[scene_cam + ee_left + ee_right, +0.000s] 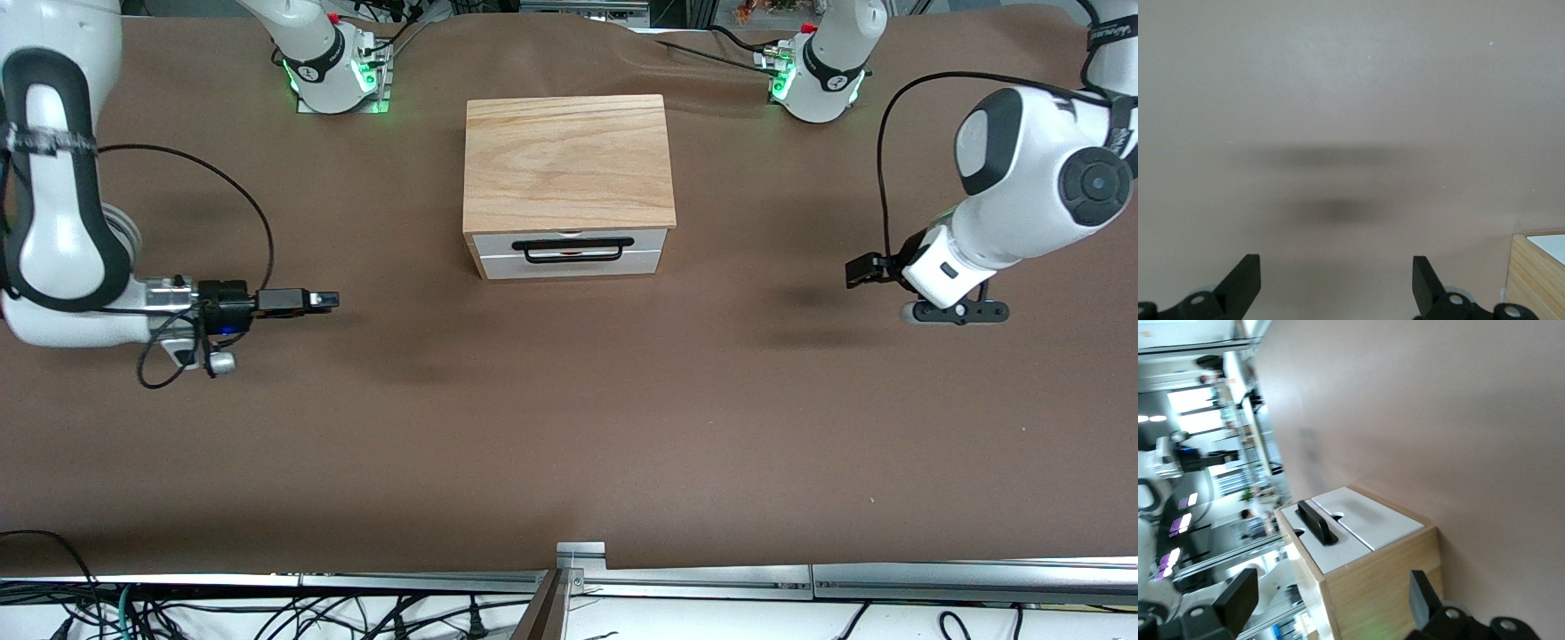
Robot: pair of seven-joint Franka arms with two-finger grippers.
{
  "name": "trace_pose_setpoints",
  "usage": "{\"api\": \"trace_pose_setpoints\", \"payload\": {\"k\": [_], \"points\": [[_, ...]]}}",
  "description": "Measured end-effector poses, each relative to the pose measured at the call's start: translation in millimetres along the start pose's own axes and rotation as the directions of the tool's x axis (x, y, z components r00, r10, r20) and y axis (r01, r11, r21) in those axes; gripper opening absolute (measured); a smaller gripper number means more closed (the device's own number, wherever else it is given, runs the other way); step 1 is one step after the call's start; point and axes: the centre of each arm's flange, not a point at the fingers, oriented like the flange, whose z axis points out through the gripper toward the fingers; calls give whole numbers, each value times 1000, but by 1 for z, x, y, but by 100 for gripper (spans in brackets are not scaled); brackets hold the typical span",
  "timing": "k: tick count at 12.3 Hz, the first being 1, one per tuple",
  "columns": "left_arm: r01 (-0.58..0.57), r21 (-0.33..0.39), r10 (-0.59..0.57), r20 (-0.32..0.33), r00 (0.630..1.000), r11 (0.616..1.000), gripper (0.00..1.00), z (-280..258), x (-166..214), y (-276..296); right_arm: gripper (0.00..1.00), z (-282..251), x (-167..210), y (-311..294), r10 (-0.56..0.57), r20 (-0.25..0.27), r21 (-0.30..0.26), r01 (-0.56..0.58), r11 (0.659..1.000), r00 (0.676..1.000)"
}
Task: Pull top drawer with both arms simultaneously
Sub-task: 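Move the left and right grippers toward the black drawer handle ends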
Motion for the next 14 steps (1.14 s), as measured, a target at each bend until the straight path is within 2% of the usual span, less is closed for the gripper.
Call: {"api": "trace_pose_setpoints", "payload": {"k": [2, 5, 7, 9, 11, 12, 14], "points": [[-10, -1, 10, 7, 1000, 1000, 100, 25, -9, 7, 100, 33, -3, 27, -28, 33, 85, 25, 996, 999], [-9, -33, 8, -9, 1000, 999, 100, 62, -23, 21, 100, 80, -11, 39, -101, 20, 202, 94, 975, 995], [9, -89, -9, 6, 1000, 996, 100, 85, -35, 37, 100, 106, -15, 37, -126, 30, 233, 115, 966, 992], [47, -200, -39, 43, 998, 979, 100, 97, -45, 70, 100, 128, -17, 30, -154, 18, 269, 144, 952, 988], [58, -330, -37, 68, 997, 942, 100, 108, -53, 108, 100, 150, -20, 28, -182, -21, 302, 180, 936, 983], [32, -410, -3, 70, 998, 911, 100, 115, -55, 116, 100, 159, -20, 26, -189, -38, 305, 192, 933, 981], [-35, -598, 61, 22, 998, 801, 100, 137, -52, 114, 100, 176, -19, 18, -209, -63, 314, 218, 924, 976]]}}
